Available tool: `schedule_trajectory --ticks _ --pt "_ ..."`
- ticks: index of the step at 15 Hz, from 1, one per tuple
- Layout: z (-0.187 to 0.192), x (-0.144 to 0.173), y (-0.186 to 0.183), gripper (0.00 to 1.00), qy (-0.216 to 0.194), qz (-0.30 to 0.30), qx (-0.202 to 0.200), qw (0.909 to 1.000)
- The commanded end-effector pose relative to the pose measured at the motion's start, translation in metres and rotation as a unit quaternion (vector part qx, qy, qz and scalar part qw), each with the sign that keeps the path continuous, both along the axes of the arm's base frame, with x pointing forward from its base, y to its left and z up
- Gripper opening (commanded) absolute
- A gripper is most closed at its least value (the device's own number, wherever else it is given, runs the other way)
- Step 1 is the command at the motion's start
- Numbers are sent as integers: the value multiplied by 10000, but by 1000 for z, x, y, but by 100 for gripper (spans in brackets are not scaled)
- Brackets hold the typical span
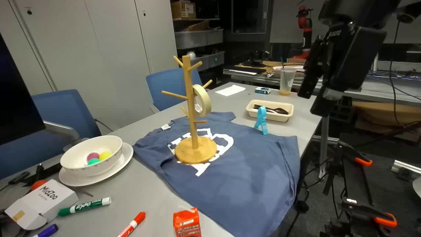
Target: Remove the tape from the wooden holder
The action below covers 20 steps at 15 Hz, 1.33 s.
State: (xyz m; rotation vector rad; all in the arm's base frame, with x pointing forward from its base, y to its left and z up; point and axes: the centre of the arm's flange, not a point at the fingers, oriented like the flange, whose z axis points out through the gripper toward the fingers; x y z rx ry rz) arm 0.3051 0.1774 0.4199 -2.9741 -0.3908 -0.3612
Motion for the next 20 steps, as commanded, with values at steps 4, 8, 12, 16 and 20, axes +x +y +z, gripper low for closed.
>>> schedule_trajectory --ticks 4,8,12,16,20 --pt "0 1 0 100 6 1 0 10000" --pt "0 1 0 100 5 1 0 10000" --pt "0 1 0 100 5 1 0 10000" --pt "-9 18 -24 100 -83 -176 -193 9996" --pt "-17 42 -61 100 -169 -333 -712 9968"
